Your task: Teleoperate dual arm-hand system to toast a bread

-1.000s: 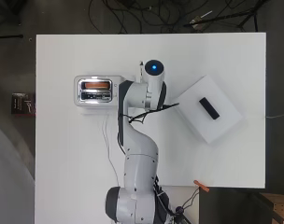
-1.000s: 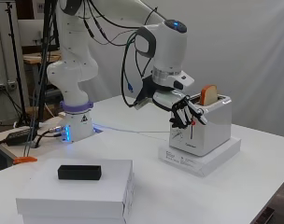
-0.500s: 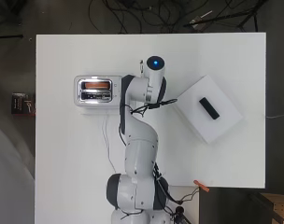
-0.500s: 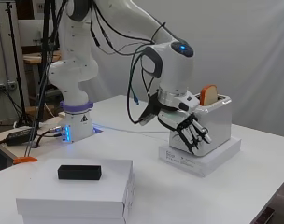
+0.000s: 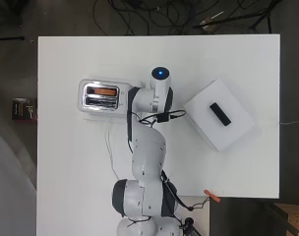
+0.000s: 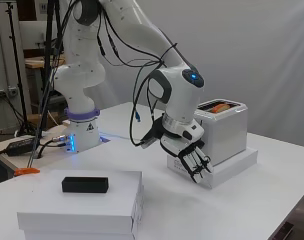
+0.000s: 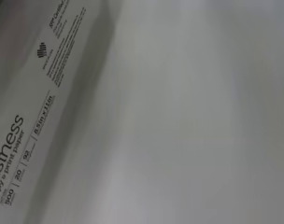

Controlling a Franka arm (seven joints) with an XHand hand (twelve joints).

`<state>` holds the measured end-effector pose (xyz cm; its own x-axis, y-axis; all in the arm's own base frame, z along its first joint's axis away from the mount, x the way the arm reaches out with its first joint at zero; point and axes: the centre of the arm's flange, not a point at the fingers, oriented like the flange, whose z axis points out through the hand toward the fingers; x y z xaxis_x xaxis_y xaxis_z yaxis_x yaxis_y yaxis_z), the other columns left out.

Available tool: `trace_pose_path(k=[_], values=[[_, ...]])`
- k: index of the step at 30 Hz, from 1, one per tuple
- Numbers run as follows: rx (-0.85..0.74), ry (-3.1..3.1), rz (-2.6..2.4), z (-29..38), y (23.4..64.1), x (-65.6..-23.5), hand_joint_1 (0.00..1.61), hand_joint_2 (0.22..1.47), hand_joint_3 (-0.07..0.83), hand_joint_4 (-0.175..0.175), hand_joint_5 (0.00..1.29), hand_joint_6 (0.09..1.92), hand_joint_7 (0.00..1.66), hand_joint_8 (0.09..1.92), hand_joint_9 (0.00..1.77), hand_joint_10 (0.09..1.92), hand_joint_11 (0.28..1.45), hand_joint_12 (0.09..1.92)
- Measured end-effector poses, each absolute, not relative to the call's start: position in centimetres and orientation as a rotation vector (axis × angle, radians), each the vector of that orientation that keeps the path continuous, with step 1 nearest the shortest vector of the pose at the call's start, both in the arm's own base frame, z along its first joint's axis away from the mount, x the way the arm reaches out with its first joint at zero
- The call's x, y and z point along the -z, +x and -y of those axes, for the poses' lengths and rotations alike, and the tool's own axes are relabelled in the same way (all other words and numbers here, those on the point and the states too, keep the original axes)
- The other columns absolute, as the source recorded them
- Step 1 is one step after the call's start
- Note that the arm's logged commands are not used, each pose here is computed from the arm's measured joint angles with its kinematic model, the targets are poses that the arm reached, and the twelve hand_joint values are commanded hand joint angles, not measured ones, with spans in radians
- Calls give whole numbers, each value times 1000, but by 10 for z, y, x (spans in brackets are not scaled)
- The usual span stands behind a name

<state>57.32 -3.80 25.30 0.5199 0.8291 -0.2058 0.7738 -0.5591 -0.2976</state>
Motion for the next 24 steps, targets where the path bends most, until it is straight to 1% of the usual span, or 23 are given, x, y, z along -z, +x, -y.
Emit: trace_pose_path(k=[3, 5, 6, 7, 8, 11, 13, 16, 18, 19, 21, 24], values=[[-458, -2592, 1340, 36, 574, -264, 2, 1058, -5, -7, 268, 87, 520, 87, 590, 87, 497, 87], [-415, -2611, 1340, 36, 578, -288, 0, 1048, -7, -5, 247, 87, 493, 87, 577, 87, 492, 87], [-388, -2622, 1350, 38, 579, -304, 0, 1057, -4, -15, 241, 87, 530, 87, 647, 87, 508, 87], [-342, -2629, 1374, 40, 580, -328, 0, 1063, -2, -29, 242, 87, 565, 87, 714, 87, 526, 87], [-295, -2628, 1397, 41, 580, -348, 0, 1065, -2, -38, 246, 87, 571, 87, 733, 87, 533, 87], [-144, -2621, 1489, 33, 576, -416, 0, 1059, -4, -49, 254, 87, 504, 87, 653, 87, 515, 87], [-100, -2665, 1533, 28, 567, -460, 0, 1049, -4, -51, 322, 87, 512, 87, 643, 87, 507, 87], [-69, -2754, 1621, 16, 545, -525, 0, 1056, 1, -69, 260, 87, 411, 87, 540, 87, 476, 87], [-38, -2787, 1674, 12, 526, -564, 0, 1058, 2, -93, 202, 87, 366, 87, 494, 87, 458, 87], [-32, -2791, 1682, 9, 516, -577, 0, 1059, 2, -102, 189, 87, 358, 87, 482, 87, 454, 87], [-35, -2798, 1672, -1, 500, -591, 0, 1065, 4, -109, 199, 87, 360, 87, 470, 87, 448, 87], [-64, -2807, 1657, -3, 494, -593, 0, 1083, 10, -113, 211, 87, 365, 87, 454, 87, 439, 87]])
